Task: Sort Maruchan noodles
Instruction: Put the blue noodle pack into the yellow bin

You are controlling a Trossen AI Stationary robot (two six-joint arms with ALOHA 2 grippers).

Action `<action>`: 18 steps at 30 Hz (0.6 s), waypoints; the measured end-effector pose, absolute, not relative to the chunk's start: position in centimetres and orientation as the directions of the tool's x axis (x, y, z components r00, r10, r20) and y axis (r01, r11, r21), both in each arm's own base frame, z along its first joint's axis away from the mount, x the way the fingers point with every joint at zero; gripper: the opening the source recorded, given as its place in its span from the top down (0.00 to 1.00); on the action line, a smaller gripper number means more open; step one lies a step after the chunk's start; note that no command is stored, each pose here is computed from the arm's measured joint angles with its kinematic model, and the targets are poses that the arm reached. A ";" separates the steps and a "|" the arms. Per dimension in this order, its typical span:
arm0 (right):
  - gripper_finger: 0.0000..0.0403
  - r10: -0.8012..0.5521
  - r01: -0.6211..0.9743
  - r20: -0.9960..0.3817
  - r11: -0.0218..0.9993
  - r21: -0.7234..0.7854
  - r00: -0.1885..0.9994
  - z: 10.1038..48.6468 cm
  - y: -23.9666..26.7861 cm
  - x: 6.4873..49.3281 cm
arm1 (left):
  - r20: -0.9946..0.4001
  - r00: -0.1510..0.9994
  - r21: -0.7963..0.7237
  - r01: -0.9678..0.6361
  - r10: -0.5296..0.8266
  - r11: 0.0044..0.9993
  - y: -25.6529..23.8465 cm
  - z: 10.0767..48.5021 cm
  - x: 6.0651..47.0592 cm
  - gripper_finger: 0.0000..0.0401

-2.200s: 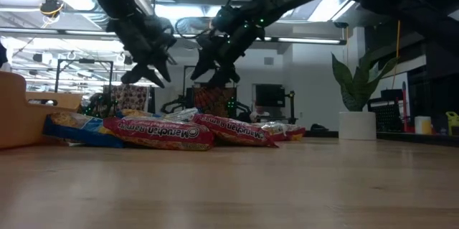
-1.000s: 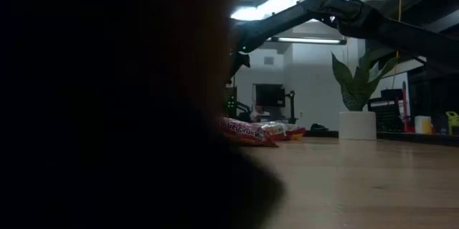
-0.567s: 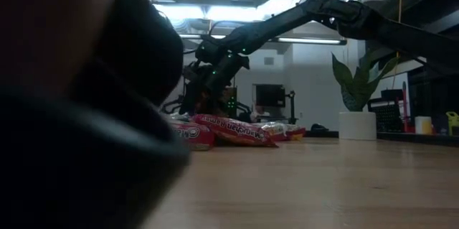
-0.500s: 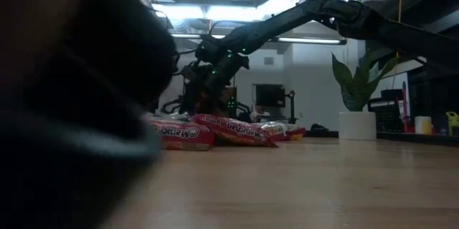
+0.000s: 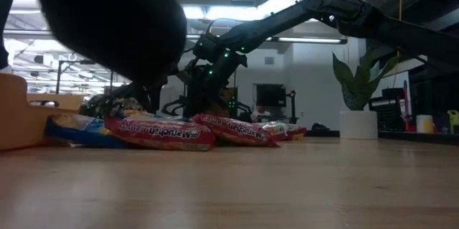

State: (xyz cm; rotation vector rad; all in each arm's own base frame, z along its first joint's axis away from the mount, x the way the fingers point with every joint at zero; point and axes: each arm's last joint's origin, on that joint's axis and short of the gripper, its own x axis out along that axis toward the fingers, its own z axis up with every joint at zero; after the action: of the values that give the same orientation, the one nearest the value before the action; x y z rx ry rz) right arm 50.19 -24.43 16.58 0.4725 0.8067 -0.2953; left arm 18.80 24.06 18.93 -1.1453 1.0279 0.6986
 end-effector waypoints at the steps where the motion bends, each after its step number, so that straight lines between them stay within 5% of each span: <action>1: 0.97 -0.085 0.435 -0.748 0.855 0.284 0.658 16.6 -24.5 50.2 | -0.917 0.397 -0.392 -0.871 -0.048 0.296 24.1 18.9 18.8 0.77; 12: 1.00 -0.064 0.444 -0.708 0.817 0.368 0.704 18.9 -25.0 49.8 | -0.867 0.481 -0.497 -0.828 -0.129 0.260 23.9 19.4 18.3 0.77; 18: 1.00 -0.012 0.430 -0.734 0.817 0.385 0.679 20.5 -23.7 49.3 | -0.864 0.501 -0.493 -0.819 -0.054 0.293 23.0 22.1 17.5 0.79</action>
State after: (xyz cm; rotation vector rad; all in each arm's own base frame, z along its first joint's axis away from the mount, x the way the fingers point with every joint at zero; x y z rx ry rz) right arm 49.27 -23.66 20.48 0.5745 0.7936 -0.2641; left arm 17.47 22.97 22.13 -1.1761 0.9292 0.6208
